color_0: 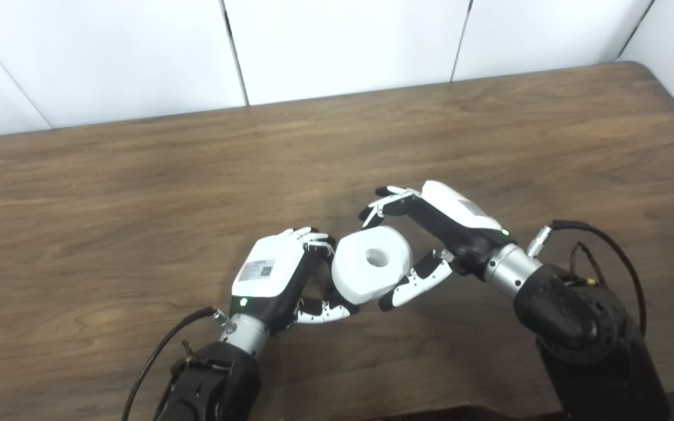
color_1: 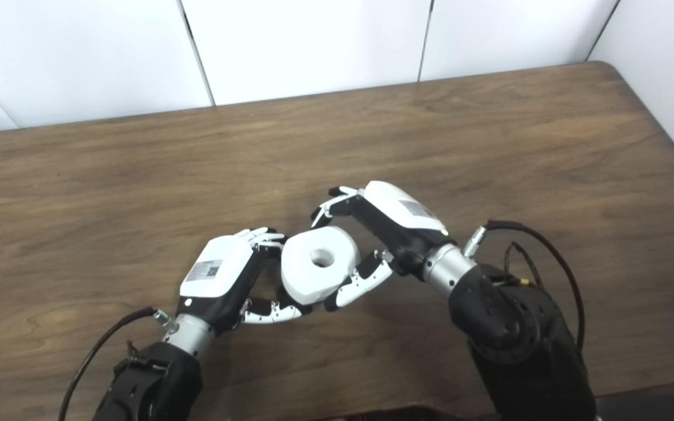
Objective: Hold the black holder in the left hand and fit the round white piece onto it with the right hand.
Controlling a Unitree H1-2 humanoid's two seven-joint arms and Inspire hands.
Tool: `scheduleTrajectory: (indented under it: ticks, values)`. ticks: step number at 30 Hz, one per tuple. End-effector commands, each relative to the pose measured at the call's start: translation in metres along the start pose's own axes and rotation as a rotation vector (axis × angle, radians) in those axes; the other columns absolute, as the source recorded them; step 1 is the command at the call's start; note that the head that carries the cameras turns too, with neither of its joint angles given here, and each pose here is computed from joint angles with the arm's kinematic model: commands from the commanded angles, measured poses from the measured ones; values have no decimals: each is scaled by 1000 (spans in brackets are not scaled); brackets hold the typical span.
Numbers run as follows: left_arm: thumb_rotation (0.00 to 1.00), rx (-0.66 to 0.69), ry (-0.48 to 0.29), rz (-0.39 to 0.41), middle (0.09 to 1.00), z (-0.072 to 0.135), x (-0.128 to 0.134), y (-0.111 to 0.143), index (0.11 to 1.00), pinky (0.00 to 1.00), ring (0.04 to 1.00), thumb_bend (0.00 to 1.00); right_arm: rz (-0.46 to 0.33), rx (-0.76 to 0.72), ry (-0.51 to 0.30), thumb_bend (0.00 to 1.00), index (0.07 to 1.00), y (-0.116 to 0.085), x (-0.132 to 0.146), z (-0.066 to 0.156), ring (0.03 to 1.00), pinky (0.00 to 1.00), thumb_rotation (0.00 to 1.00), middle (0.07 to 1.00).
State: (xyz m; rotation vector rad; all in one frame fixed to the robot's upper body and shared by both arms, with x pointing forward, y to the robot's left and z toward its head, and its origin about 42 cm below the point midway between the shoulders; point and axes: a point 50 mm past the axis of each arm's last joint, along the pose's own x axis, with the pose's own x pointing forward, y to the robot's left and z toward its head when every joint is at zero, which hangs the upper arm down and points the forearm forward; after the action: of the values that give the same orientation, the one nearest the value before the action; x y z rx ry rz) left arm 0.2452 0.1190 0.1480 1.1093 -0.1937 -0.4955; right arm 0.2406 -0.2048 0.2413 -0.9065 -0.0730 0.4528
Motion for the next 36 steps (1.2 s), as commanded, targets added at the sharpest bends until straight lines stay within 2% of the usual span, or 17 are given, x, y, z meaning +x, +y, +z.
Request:
scheduleTrajectory:
  ticks: [1, 8, 23, 36]
  values:
    - [62, 2, 5, -66, 794, -1, -2, -9, 488, 891, 883, 518, -31, -12, -19, 524, 482, -7, -1, 3, 937, 880, 133, 779]
    - [62, -3, 4, -67, 795, 1, -2, -8, 488, 890, 886, 518, -24, -14, -24, 524, 481, -4, 1, 4, 937, 834, 133, 774]
    - [63, -1, 3, -67, 794, 3, -1, -9, 489, 892, 886, 517, -27, -17, 7, 525, 481, -1, 3, -7, 933, 828, 133, 775]
    - [63, 1, 1, -70, 793, 4, 2, -10, 489, 896, 886, 518, -12, -37, -24, 525, 481, 1, 8, -3, 937, 822, 134, 776]
